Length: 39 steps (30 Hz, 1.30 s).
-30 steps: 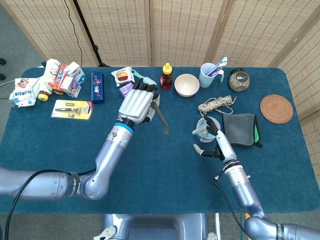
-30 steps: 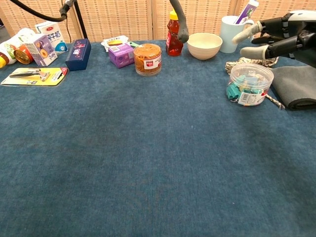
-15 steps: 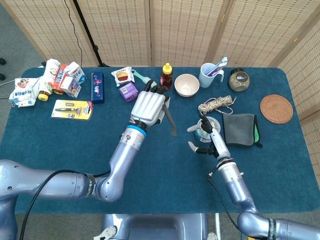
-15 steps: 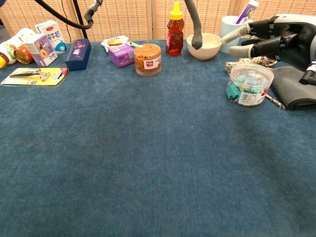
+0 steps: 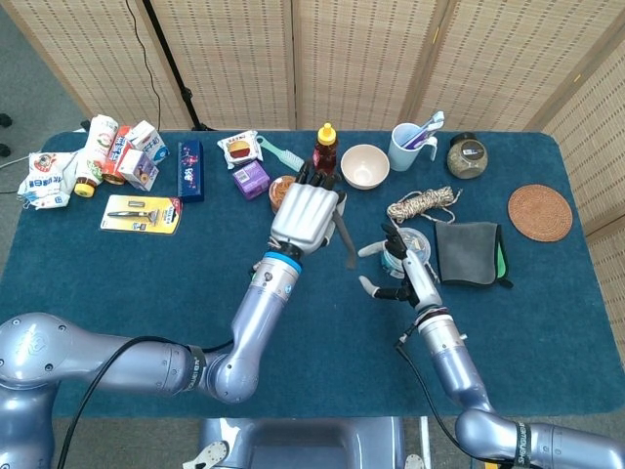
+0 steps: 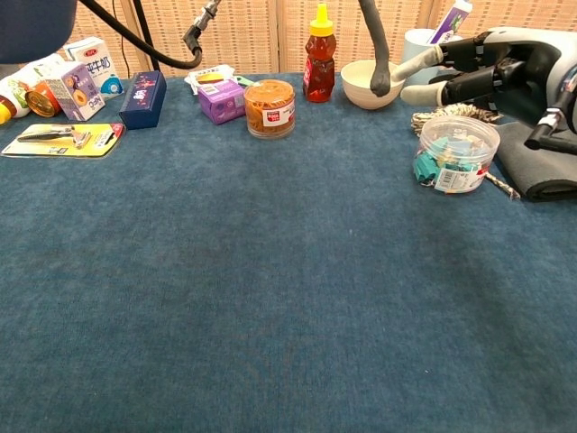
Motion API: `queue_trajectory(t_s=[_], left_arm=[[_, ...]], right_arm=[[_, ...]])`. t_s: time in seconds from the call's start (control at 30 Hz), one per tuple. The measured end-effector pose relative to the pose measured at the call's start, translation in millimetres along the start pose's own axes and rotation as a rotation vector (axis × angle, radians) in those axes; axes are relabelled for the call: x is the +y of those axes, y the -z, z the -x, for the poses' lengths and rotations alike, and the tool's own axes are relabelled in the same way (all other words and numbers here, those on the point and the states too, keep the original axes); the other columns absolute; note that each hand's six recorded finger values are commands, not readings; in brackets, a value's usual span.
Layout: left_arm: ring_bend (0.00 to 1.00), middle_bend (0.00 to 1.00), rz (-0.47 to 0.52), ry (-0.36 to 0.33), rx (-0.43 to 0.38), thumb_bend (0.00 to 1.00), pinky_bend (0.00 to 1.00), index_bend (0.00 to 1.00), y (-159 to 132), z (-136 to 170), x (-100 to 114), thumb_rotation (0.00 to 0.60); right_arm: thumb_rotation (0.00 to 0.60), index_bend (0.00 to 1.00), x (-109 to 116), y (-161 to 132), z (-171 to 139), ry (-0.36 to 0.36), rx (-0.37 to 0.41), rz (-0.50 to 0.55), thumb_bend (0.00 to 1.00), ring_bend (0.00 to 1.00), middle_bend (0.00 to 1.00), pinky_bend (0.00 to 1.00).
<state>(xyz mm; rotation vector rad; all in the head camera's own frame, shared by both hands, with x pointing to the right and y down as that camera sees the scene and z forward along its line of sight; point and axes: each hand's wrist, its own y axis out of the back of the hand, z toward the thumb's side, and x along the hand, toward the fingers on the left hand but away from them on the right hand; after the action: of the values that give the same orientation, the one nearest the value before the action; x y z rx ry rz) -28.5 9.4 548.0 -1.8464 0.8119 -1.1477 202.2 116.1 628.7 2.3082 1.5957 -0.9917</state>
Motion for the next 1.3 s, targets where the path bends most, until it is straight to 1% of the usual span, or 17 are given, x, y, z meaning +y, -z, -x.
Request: queue_trajectory(t_s=[0.27,0.47,0.67,1.3], left_arm=[[0.17,0.23,-0.01,-0.007,-0.018,0.46,0.03,0.75,-13,1,-5,0.6],[0.17,0.23,-0.021,-0.021,-0.023,0.46,0.03,0.75,-19,0,-4,0.6],[0.17,0.23,-0.029,-0.028,-0.034,0.46,0.03,0.75,-25,0,-5,0.6],[0.16,0.23,-0.037,-0.027,-0.043,0.46,0.03,0.75,-24,3,-3,0.6]], right_arm=[[0.6,0.37,-3,-2,2,-0.003,-0.006,0.005,0.33,0.0,0.02,0.0],[0.6,0.37,-6,-3,1,-0.008,-0.006,0.011,0.33,0.0,0.02,0.0],[0.6,0.39,-7,-2,2,-0.012,-0.008,0.011,0.33,0.0,0.03,0.0],[0.6,0.45,-8,0,3,-0.022,-0.015,0.01,0.33,0.0,0.07,0.0]])
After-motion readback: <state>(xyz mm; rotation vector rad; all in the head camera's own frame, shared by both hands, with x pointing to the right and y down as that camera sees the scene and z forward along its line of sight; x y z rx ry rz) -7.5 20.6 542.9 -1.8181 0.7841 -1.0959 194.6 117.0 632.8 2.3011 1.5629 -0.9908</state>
